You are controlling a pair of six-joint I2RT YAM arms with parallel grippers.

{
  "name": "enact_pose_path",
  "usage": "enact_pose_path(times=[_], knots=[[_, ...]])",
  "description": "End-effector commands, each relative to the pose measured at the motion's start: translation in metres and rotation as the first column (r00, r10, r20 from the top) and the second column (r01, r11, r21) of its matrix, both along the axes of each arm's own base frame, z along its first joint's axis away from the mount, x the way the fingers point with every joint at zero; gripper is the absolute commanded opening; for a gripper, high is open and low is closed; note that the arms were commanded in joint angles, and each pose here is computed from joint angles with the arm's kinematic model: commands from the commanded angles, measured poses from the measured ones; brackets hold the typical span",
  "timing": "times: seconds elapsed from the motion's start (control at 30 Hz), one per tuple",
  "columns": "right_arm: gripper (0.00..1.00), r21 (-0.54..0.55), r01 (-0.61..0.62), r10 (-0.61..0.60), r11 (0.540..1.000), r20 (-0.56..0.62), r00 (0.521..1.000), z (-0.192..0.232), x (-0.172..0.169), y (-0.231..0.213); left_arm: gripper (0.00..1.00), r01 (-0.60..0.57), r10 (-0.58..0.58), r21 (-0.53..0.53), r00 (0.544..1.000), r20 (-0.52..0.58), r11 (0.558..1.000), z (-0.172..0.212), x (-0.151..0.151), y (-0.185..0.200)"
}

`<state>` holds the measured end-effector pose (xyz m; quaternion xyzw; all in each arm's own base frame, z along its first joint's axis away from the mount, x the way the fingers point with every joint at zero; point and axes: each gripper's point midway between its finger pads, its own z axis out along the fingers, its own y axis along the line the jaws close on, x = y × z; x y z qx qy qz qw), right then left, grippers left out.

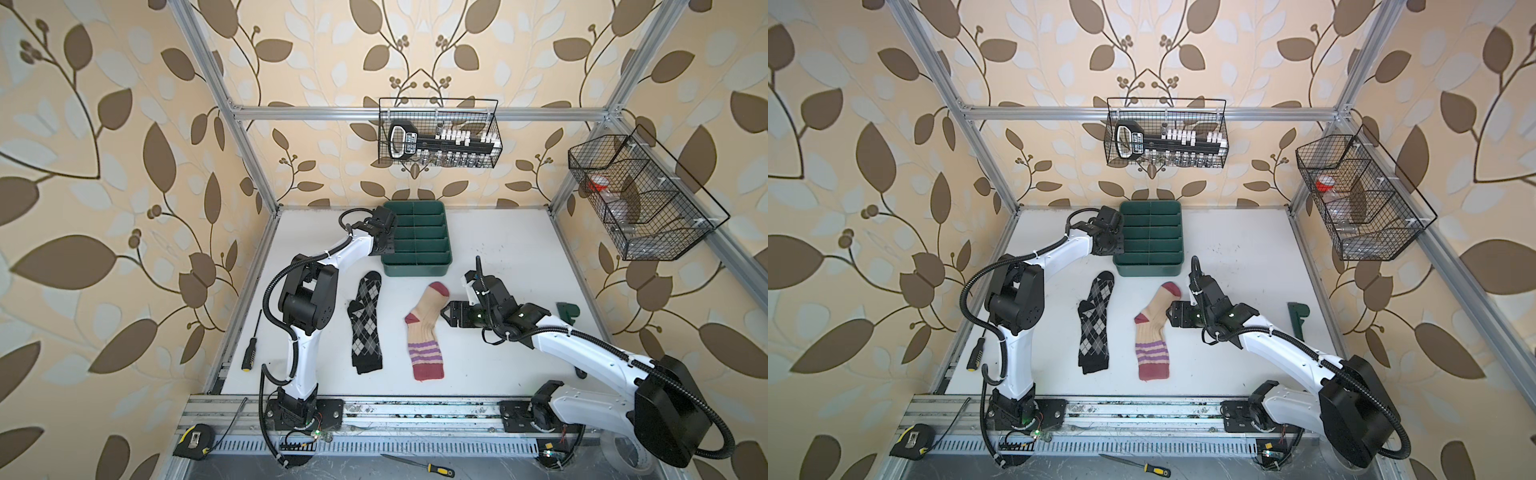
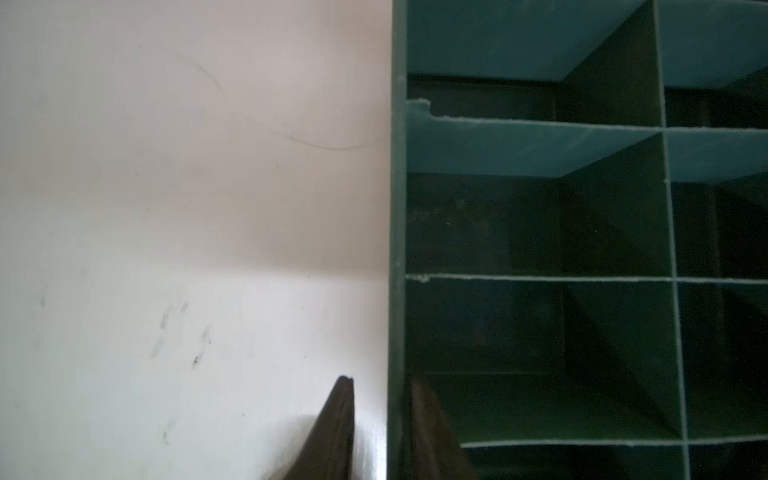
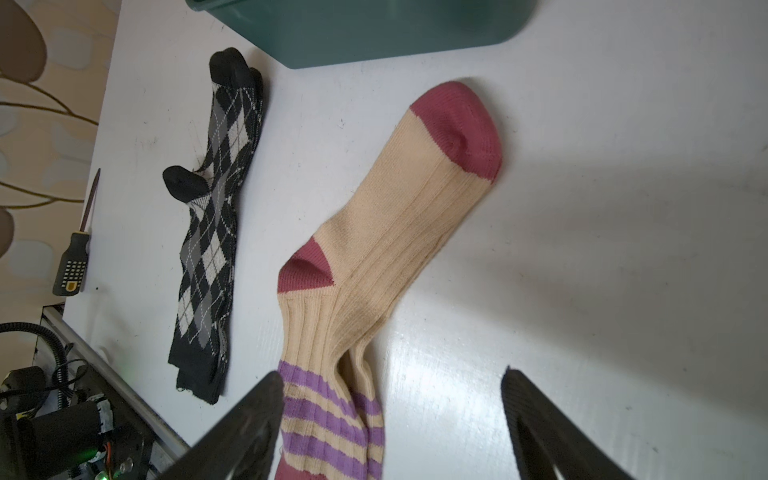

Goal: Roll the socks

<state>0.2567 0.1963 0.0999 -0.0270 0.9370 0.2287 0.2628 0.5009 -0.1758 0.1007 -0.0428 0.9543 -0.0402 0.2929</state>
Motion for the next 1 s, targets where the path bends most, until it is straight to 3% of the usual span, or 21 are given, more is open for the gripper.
enact_pose_path(times=[0.0, 0.33, 0.7, 0.97], knots=[[0.83, 0.011, -0.014, 0.015, 1.000, -0.015, 1.000, -0.004, -0.004, 0.005, 0.16, -0.021, 0.020, 0.048, 1.000, 0.020, 0.999, 0.006, 0.012, 0.008], [0.83, 0.013, -0.003, 0.003, 1.000, -0.019, 1.000, -0.009, -0.010, 0.001, 0.00, -0.071, 0.070, 0.062, 0.997, 0.013, 0.996, -0.002, 0.022, 0.026], [0.82, 0.006, 0.044, -0.044, 0.999, -0.016, 0.999, -0.014, 0.000, -0.001, 0.00, -0.149, 0.145, 0.118, 0.988, 0.042, 0.982, 0.011, 0.032, 0.088], [0.79, -0.013, 0.130, -0.130, 0.991, -0.045, 0.990, -0.032, 0.026, 0.000, 0.00, -0.161, 0.149, 0.233, 0.986, 0.069, 0.959, 0.014, 0.036, 0.133]])
